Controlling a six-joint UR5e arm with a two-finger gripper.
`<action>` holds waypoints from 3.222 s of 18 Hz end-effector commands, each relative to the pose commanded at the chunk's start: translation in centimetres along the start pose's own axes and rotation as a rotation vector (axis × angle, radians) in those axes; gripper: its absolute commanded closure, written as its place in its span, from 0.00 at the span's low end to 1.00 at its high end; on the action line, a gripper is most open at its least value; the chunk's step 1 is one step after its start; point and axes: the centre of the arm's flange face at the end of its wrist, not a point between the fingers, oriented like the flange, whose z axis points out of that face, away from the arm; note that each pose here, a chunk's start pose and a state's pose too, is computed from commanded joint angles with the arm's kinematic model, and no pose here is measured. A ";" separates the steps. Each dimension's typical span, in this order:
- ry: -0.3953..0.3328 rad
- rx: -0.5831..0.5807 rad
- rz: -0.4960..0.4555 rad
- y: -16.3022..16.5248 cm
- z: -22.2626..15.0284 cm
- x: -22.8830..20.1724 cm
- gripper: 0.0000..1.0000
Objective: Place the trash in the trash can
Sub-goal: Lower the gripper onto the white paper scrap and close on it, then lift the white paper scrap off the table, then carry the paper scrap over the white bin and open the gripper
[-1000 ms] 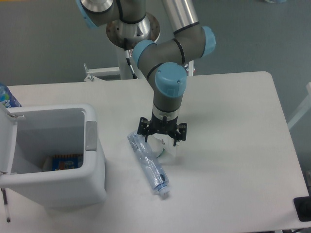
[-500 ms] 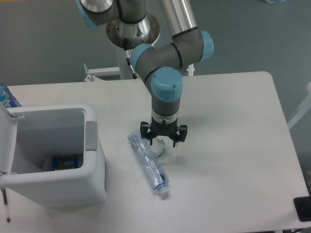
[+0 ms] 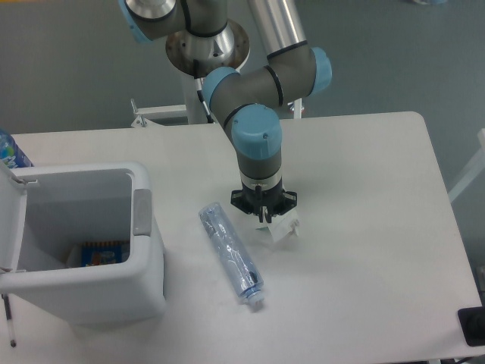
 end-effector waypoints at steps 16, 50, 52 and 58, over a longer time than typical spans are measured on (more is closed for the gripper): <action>0.142 0.304 -0.102 -0.3 -14.0 -6.4 1.00; 0.810 0.715 -0.115 -6.3 -31.4 7.1 1.00; 0.825 0.687 -0.098 -7.2 -30.3 8.6 1.00; 0.860 0.622 -0.054 -7.7 -27.1 12.8 1.00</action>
